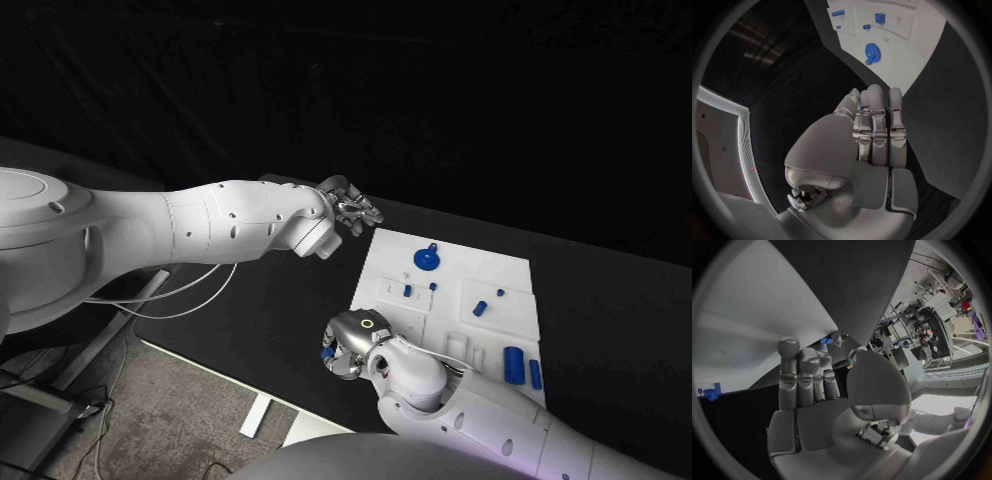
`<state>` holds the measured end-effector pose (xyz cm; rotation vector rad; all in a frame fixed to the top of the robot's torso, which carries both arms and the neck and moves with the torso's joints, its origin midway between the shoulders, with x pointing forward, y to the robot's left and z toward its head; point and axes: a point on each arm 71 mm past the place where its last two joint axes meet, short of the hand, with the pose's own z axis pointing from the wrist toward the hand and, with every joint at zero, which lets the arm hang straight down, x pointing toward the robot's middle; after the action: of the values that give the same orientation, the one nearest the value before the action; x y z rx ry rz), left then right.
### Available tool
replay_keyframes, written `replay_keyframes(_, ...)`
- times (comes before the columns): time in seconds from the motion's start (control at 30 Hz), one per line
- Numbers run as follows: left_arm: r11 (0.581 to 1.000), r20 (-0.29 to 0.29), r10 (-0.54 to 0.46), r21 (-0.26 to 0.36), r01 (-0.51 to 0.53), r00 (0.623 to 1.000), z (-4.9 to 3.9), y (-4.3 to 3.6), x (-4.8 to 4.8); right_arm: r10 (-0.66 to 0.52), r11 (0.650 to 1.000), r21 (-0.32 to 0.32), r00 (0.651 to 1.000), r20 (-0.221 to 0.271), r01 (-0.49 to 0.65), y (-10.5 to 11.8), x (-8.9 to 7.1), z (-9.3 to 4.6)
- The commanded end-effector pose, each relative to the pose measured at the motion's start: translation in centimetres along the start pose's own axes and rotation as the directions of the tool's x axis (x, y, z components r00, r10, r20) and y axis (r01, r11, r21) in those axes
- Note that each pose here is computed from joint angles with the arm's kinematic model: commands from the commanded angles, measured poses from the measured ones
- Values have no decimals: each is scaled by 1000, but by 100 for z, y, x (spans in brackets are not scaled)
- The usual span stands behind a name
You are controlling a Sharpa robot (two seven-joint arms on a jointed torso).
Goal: Assemble the parts on the task board
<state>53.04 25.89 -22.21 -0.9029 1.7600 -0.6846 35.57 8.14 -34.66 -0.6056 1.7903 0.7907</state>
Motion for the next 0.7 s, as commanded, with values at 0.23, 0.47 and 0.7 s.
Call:
replay_keyframes(0.23, 1000, -18, -2, 2, 3, 1000, -3, -21, 19, -4, 1000, 13, 1000, -22, 4, -40, 52, -14)
replay_keyframes(0.47, 1000, -16, -3, 3, 3, 1000, -5, -20, 16, 5, 1000, 7, 1000, 4, -5, -33, 32, -17)
replay_keyframes(0.7, 1000, -19, -3, 4, 3, 1000, -8, -20, 18, 27, 1000, 0, 998, 52, -27, -31, -1, -20)
